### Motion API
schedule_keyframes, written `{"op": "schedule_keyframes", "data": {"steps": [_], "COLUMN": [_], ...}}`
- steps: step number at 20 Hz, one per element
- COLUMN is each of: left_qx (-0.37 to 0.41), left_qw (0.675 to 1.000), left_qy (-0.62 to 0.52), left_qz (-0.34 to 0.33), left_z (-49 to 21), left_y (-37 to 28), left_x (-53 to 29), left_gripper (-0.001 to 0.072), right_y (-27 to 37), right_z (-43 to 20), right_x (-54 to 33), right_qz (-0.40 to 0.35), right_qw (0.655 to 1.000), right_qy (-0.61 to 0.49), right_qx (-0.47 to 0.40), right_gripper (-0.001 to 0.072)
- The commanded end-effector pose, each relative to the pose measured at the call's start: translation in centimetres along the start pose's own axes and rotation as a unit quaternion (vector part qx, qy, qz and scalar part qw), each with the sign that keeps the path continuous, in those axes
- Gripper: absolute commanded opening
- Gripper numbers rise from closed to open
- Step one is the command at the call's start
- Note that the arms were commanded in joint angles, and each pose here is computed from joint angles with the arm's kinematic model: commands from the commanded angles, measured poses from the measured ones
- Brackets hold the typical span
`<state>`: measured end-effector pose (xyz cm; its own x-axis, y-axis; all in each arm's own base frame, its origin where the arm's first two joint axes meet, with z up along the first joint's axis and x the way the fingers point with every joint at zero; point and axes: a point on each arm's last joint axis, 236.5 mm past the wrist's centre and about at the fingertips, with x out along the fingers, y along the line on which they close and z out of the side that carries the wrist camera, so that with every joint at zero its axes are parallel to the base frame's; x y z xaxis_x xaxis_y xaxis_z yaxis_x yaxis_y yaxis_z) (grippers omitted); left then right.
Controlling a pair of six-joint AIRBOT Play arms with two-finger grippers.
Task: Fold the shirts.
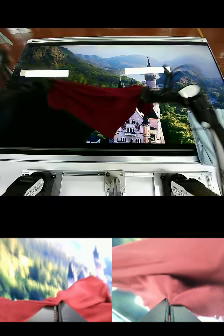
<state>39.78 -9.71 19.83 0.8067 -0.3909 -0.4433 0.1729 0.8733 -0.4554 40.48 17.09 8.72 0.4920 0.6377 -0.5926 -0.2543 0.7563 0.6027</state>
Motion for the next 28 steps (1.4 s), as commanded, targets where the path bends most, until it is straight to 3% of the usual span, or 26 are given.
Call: {"op": "schedule_keyframes", "data": {"steps": [1, 4, 6, 9, 13, 17, 20, 24, 28], "left_qx": [0.116, 0.188, 0.225, 0.262, 0.288, 0.300, 0.266, 0.189, 0.076], "left_qw": [0.992, 0.959, 0.930, 0.893, 0.880, 0.914, 0.941, 0.978, 0.993], "left_qy": [-0.055, -0.208, -0.285, -0.360, -0.371, -0.274, -0.203, -0.059, 0.016], "left_qz": [-0.018, -0.038, -0.054, -0.069, -0.066, -0.005, 0.043, 0.065, 0.083], "left_z": [7.5, 15.3, 17.5, 17.5, 14.5, 11.9, 11.2, 7.0, 3.3], "left_y": [-4.5, -11.8, -16.2, -20.5, -22.0, -18.0, -12.9, -4.7, 3.4], "left_x": [-8.0, -19.1, -26.0, -34.0, -38.1, -34.4, -28.9, -16.7, -4.0], "left_gripper": [0.0038, 0.0038, 0.0038, 0.0038, 0.0038, 0.0038, 0.0038, 0.0038, 0.0038], "right_y": [9.7, 18.4, 22.0, 24.5, 25.4, 19.8, 12.8, 5.2, -3.5], "right_z": [6.6, 11.3, 10.9, 8.4, 5.0, 4.6, 5.6, 6.6, 11.0], "right_x": [-13.2, -29.1, -36.9, -41.7, -41.4, -37.9, -34.5, -25.2, -14.9], "right_qz": [0.007, -0.020, -0.032, -0.031, -0.012, -0.106, -0.194, -0.218, -0.228], "right_qw": [0.970, 0.878, 0.824, 0.806, 0.831, 0.874, 0.907, 0.955, 0.964], "right_qy": [-0.164, -0.401, -0.494, -0.528, -0.494, -0.412, -0.331, -0.180, -0.131], "right_qx": [-0.181, -0.259, -0.274, -0.266, -0.256, -0.234, -0.172, -0.092, -0.038], "right_gripper": [0.0055, 0.0054, 0.0054, 0.0054, 0.0054, 0.0055, 0.0055, 0.0055, 0.0055]}}
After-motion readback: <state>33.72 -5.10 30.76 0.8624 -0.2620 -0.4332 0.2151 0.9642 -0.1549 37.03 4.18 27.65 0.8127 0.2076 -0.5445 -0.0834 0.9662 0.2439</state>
